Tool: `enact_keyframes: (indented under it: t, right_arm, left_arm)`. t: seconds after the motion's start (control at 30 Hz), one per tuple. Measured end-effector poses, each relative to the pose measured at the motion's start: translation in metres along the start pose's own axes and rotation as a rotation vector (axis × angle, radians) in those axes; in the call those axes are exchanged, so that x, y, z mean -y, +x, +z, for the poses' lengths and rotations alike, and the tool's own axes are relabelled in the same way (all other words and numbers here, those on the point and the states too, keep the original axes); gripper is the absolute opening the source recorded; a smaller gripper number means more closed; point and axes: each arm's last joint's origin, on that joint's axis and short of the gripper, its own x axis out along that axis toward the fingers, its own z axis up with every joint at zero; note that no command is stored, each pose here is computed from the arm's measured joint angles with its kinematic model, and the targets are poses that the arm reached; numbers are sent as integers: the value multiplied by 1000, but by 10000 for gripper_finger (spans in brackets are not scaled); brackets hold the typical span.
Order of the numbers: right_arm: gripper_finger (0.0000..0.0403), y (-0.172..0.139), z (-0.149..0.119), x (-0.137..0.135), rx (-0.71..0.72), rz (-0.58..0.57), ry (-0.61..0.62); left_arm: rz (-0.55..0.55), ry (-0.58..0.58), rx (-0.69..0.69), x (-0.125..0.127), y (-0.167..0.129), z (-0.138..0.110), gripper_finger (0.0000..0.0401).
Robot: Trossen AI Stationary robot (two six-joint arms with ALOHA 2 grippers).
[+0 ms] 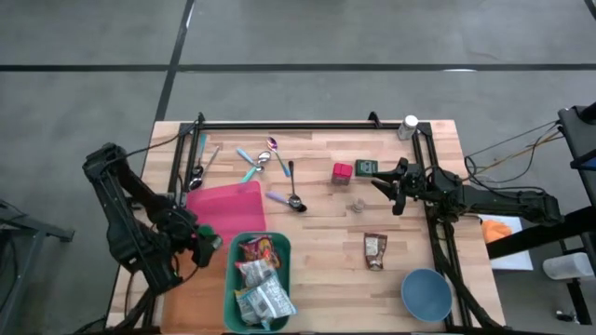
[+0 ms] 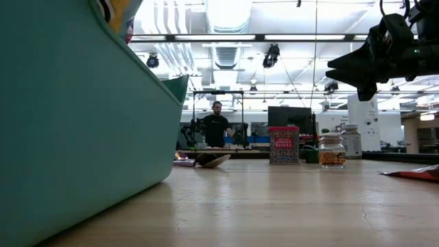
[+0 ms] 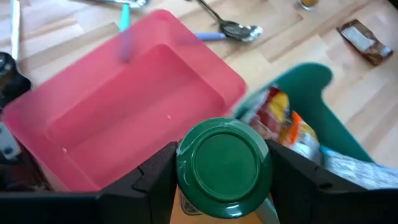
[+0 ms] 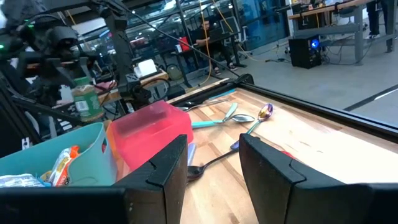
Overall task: Pick & Place Food Item
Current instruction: Put the green seasoning bottle into the pink bin
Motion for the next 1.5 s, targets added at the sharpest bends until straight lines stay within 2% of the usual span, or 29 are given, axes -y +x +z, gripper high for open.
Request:
enact_keyframes:
  t: [0.33, 0.5, 0.67, 0.9, 1.13, 1.27, 1.37, 1.5]
  right_arm:
    - [142, 0, 0, 0, 0, 0, 0]
    - [142, 0, 0, 0, 0, 0, 0]
    - [142, 0, 0, 0, 0, 0, 0]
    - [142, 0, 0, 0, 0, 0, 0]
    - [142, 0, 0, 0, 0, 0, 0]
    - [142, 0, 0, 0, 0, 0, 0]
    - [142, 0, 0, 0, 0, 0, 0]
    - [142, 0, 0, 0, 1, 0, 0]
  left_arm:
    - [26, -150, 12, -72, 32, 16, 199]
    - [82, -229, 22, -88, 46, 24, 199]
    - [137, -187, 9, -84, 56, 28, 199]
    - [86, -34, 98, -68, 60, 48, 199]
    - [114, 41, 130, -62, 78, 74, 199]
    - [76, 73, 139, -56, 87, 89, 200]
    - [47, 119, 146, -53, 99, 91, 200]
    - [51, 113, 131, -57, 115, 90, 201]
